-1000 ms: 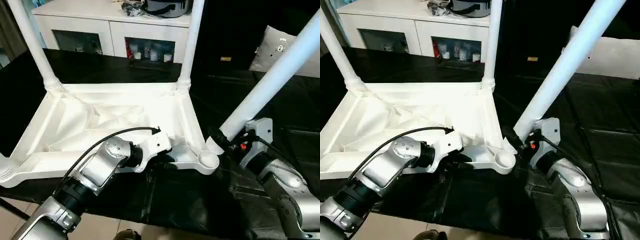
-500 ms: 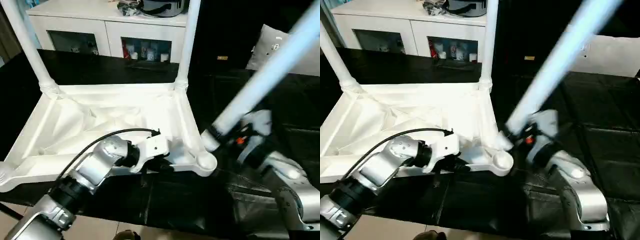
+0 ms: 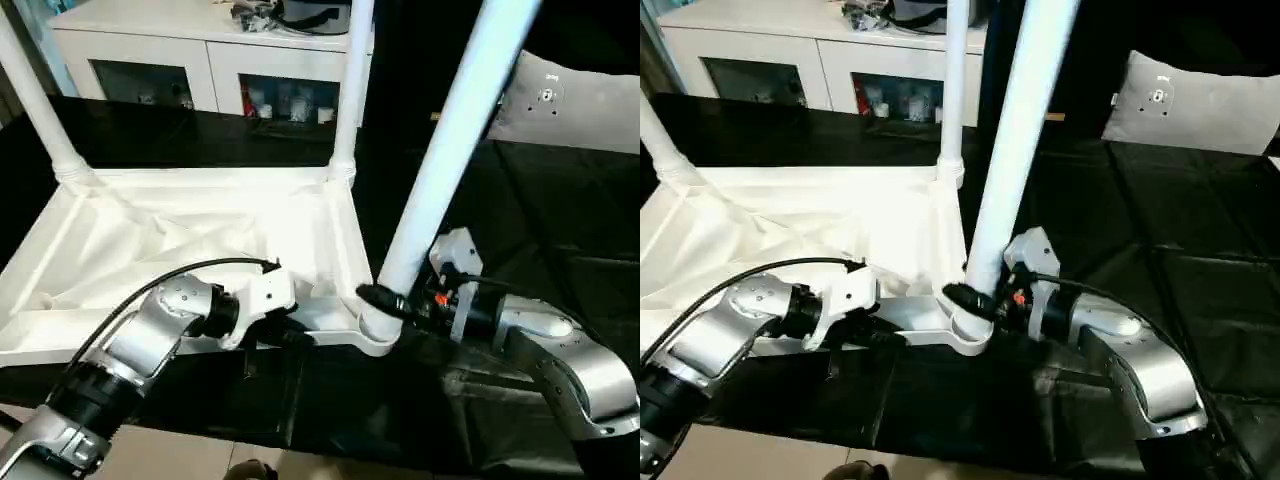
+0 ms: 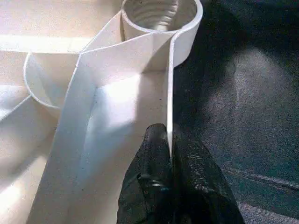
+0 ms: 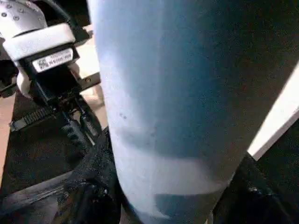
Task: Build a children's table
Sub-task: Insert table leg to table base
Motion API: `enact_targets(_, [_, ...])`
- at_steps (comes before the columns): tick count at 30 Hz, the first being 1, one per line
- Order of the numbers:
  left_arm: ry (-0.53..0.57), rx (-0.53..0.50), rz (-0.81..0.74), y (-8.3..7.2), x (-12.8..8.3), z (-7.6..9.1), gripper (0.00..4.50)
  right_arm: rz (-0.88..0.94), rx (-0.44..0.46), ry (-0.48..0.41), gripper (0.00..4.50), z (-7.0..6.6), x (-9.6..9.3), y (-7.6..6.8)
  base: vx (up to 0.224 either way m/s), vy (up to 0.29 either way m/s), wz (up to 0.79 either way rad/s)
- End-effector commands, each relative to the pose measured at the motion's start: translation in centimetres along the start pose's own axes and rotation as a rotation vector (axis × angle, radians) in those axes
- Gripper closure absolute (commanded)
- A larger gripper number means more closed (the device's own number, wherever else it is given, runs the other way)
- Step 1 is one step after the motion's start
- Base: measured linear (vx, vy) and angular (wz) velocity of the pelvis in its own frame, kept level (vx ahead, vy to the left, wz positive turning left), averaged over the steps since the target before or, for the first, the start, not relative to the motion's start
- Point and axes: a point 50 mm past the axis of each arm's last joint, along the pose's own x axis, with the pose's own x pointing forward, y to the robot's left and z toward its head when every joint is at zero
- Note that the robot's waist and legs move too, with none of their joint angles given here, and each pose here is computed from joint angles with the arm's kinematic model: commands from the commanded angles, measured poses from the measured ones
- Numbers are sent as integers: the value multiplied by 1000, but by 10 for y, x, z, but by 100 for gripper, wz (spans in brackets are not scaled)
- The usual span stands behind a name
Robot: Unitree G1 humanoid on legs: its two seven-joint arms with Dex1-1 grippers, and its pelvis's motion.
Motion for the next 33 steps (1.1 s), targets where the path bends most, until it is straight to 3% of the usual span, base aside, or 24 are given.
enact_targets(1, [-8, -3, 50, 4, -7, 1, 450, 26, -25, 27, 258, 2, 3, 1, 0, 0, 0])
enact_targets(15, [-9, 21, 40, 6, -6, 4, 450, -12, -40, 69, 258, -10, 15, -7, 0, 0, 0])
enact_targets(24, [-22, 10, 50, 9, -6, 5, 450, -17, 140, -69, 258, -14, 12, -12, 0, 0, 0])
enact_targets(33, [-51, -3, 74, 13, -4, 9, 450, -90, 265, -168, 258, -40, 1, -4, 0, 0, 0])
